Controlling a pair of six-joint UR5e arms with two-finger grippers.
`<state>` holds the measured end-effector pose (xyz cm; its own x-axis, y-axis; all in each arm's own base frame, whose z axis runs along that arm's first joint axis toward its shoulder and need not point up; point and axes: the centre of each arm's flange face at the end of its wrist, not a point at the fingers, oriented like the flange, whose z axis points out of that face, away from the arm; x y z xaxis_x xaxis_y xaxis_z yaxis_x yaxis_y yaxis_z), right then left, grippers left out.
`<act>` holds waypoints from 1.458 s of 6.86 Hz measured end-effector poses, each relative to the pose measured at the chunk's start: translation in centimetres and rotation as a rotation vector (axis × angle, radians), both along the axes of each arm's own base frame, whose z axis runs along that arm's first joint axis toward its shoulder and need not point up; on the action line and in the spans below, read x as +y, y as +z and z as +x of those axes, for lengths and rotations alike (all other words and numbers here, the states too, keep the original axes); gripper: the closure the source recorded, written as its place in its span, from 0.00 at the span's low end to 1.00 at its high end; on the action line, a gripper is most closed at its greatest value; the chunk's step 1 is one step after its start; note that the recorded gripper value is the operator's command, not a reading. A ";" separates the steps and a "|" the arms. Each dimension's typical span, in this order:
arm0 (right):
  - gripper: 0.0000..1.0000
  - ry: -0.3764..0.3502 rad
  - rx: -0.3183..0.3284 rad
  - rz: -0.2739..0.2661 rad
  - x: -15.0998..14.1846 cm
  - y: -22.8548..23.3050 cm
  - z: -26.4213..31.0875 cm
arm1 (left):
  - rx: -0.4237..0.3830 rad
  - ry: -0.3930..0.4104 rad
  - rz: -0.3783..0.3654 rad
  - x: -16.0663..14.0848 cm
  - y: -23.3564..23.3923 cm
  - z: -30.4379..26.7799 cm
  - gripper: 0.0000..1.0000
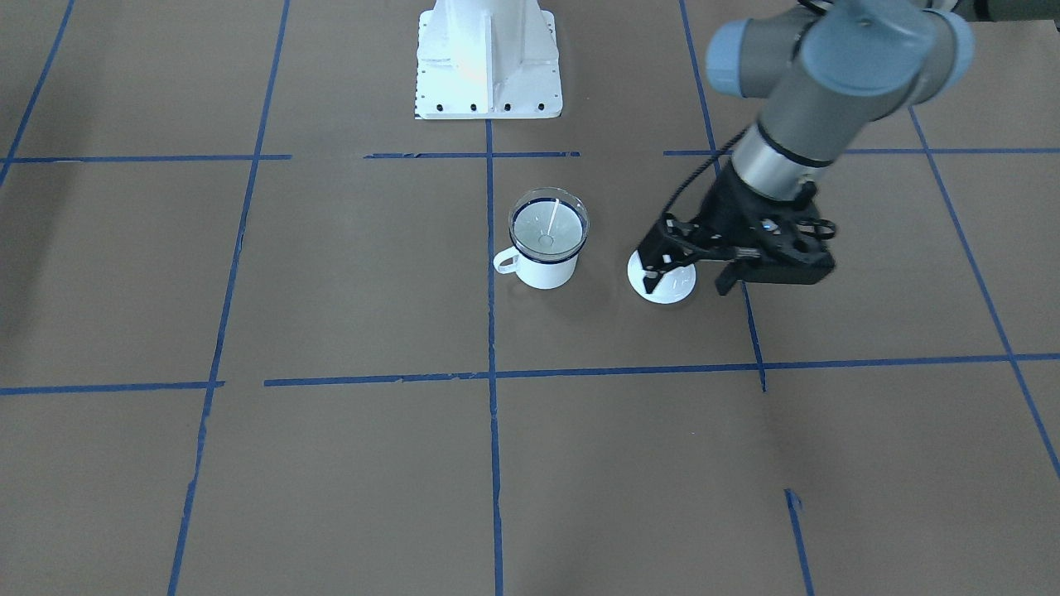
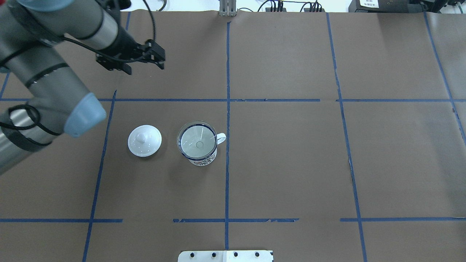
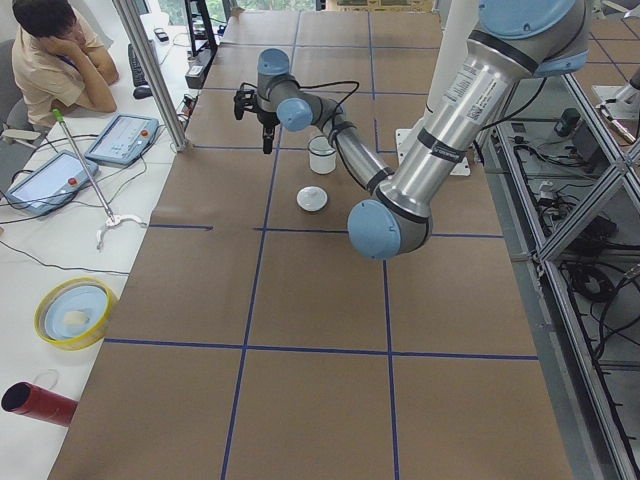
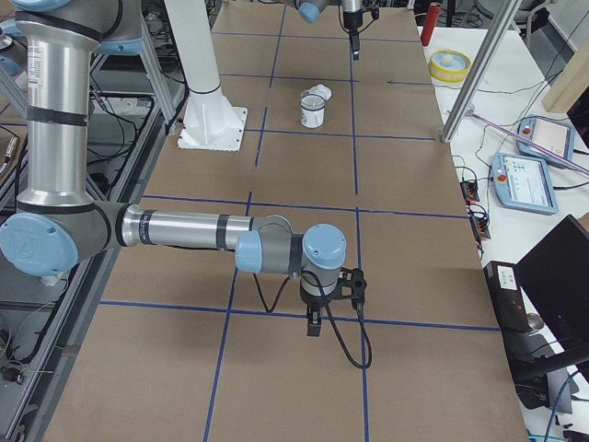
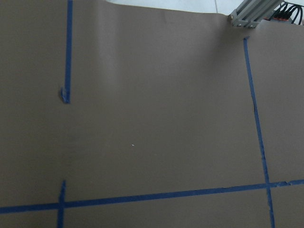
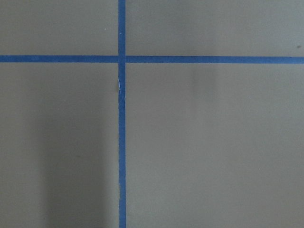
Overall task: Remove funnel from cup
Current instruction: 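Move the left gripper over the clear funnel sitting in the white mug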
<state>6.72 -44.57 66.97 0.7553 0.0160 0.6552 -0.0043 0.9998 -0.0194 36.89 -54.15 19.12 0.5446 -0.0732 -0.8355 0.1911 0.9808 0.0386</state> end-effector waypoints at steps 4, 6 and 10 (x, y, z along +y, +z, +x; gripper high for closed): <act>0.00 0.000 0.000 -0.001 0.0 0.0 0.0 | -0.096 -0.001 -0.145 6.8 -7.0 11.4 0.00; 0.00 0.000 0.000 -0.001 0.0 0.0 0.0 | -0.142 -0.005 -0.192 7.1 -7.8 15.3 0.00; 0.00 0.000 0.000 -0.001 0.0 0.0 0.0 | -0.193 0.011 -0.184 9.7 -6.7 19.6 0.12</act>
<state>6.72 -44.54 67.00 0.7553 0.0164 0.6552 -0.0044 0.9998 -0.0200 56.52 -44.48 12.46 0.6939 -0.2075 -0.6896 0.1868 0.9767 -0.1060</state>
